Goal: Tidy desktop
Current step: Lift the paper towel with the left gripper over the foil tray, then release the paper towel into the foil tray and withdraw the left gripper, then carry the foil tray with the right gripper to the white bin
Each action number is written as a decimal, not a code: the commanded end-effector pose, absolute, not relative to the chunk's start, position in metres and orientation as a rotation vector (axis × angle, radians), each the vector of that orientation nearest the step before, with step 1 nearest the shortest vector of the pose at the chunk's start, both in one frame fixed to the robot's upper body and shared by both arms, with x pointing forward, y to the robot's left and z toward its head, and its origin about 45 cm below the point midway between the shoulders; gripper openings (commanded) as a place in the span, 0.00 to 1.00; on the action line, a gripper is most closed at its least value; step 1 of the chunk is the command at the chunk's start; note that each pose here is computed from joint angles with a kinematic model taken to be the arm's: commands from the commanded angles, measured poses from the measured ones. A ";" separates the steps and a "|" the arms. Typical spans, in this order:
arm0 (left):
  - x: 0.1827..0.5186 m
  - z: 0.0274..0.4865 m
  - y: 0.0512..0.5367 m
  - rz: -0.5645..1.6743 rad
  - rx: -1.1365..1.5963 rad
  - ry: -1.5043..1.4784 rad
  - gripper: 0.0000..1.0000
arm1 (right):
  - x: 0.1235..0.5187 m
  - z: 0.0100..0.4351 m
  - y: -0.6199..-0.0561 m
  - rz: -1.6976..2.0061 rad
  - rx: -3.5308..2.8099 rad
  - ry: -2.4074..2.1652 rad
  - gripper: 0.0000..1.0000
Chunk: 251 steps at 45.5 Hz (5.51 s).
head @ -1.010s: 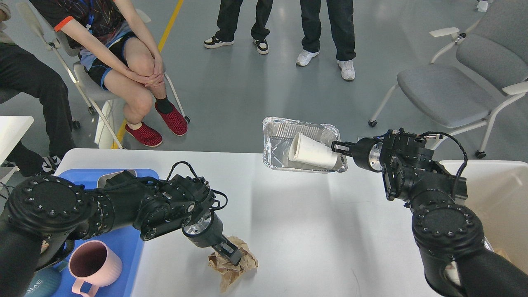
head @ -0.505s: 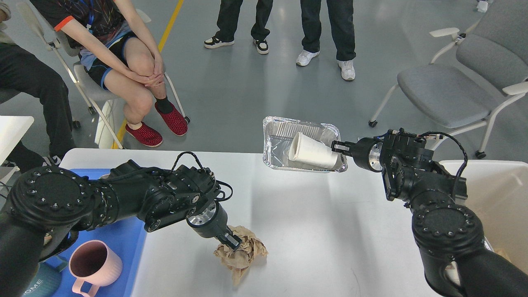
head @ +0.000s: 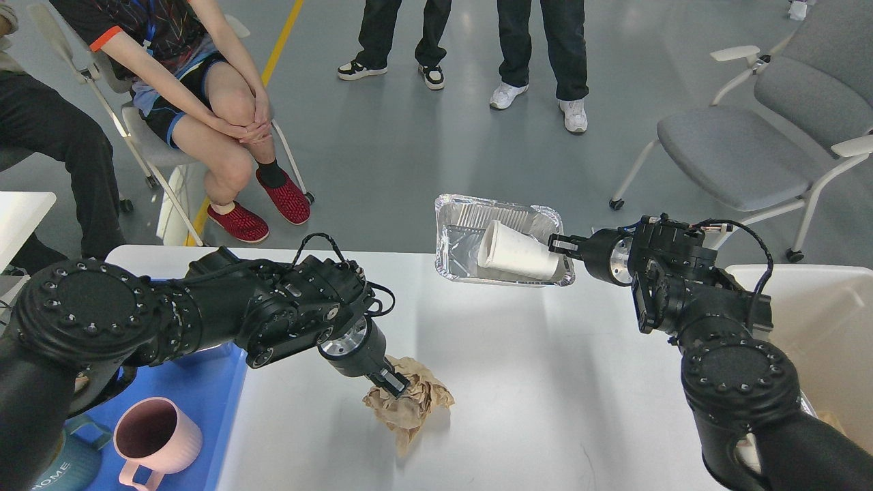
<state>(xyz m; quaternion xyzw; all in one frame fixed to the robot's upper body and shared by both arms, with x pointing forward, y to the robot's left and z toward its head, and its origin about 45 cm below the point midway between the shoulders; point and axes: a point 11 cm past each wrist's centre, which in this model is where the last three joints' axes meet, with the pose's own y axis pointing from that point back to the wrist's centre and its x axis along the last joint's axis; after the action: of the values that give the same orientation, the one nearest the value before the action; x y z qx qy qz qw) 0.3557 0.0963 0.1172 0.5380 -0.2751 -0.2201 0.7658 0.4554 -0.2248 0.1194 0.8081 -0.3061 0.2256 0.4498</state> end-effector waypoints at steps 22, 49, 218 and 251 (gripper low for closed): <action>0.369 0.271 0.012 -0.624 1.193 -0.885 0.03 | 0.453 0.115 -0.225 0.555 1.999 -0.753 0.00; 0.375 0.361 -0.003 -0.566 1.230 -0.992 0.03 | 0.453 0.116 -0.224 0.558 2.000 -0.750 0.00; 0.512 0.197 0.248 1.467 0.058 0.209 0.97 | 0.448 0.108 -0.227 0.506 2.034 -0.820 0.00; 0.489 0.185 0.274 1.427 -0.354 0.332 0.97 | 0.407 0.079 -0.358 0.226 1.910 -1.171 0.00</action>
<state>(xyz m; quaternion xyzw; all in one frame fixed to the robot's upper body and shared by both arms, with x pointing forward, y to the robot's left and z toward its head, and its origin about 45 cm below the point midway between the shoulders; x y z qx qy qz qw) 0.4916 0.2716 0.1890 -0.1635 0.1488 0.6441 0.7323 0.4215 -0.3159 0.0848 0.7880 -0.4316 0.1160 0.4236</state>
